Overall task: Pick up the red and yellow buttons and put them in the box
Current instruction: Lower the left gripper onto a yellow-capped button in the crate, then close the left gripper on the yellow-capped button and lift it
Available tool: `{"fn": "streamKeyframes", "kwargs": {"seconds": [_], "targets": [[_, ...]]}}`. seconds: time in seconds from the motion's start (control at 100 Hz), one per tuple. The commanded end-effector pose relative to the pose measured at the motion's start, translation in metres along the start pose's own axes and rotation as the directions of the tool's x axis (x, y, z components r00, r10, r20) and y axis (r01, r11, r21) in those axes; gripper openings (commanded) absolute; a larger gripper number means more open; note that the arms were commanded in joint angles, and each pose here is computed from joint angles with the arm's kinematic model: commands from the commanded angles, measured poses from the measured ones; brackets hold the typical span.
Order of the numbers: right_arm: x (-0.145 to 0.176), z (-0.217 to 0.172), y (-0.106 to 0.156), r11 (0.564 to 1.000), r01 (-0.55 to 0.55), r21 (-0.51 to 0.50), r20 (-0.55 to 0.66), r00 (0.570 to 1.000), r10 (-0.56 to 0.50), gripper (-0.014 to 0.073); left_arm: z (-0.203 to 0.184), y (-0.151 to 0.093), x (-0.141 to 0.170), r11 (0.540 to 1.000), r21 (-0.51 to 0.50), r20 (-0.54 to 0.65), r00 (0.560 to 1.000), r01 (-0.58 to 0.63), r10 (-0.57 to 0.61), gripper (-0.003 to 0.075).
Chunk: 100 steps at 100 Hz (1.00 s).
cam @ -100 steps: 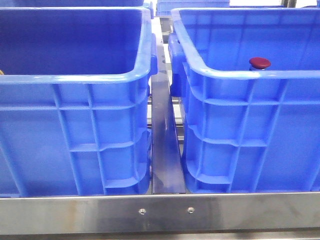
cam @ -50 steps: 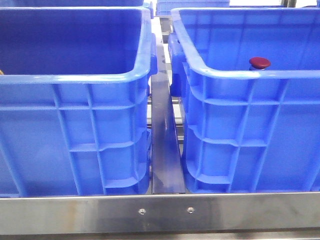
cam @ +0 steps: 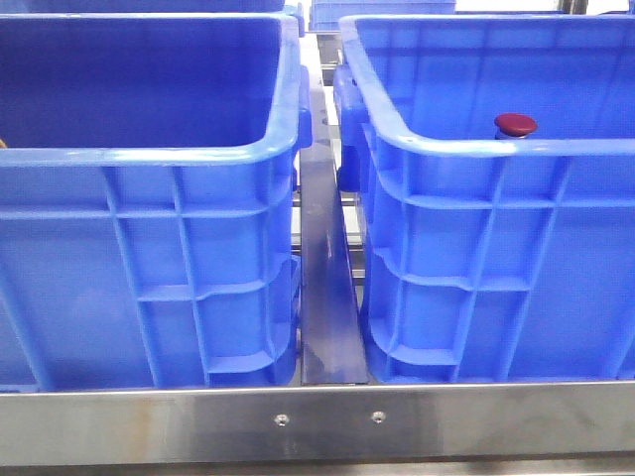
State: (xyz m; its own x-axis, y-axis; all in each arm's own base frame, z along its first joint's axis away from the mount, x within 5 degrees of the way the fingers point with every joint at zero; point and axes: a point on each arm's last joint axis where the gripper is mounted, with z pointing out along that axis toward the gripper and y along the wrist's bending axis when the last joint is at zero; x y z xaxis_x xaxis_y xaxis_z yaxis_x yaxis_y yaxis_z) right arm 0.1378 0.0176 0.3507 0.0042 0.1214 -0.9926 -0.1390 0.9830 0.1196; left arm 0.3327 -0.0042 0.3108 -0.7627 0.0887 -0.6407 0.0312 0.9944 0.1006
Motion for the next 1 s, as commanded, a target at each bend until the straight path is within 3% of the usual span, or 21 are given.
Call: {"fn": "streamKeyframes", "kwargs": {"seconds": [0.0,0.2,0.99], "targets": [[-0.011,-0.002,0.004,1.000,0.006,-0.031,0.039,0.999,-0.005,-0.0067,-0.009,0.008,-0.015,1.000,0.003,0.100,0.995,-0.004,0.004,0.0516],[-0.011,-0.002,0.004,1.000,0.006,-0.031,0.039,0.999,-0.005,-0.0067,0.008,0.021,-0.013,1.000,-0.011,0.083,0.997,-0.001,0.002,0.0516],[-0.011,-0.002,0.004,1.000,0.006,-0.031,0.039,0.999,-0.005,-0.0067,0.069,0.016,-0.002,0.999,0.016,-0.005,0.999,-0.032,0.032,0.0510]]}}
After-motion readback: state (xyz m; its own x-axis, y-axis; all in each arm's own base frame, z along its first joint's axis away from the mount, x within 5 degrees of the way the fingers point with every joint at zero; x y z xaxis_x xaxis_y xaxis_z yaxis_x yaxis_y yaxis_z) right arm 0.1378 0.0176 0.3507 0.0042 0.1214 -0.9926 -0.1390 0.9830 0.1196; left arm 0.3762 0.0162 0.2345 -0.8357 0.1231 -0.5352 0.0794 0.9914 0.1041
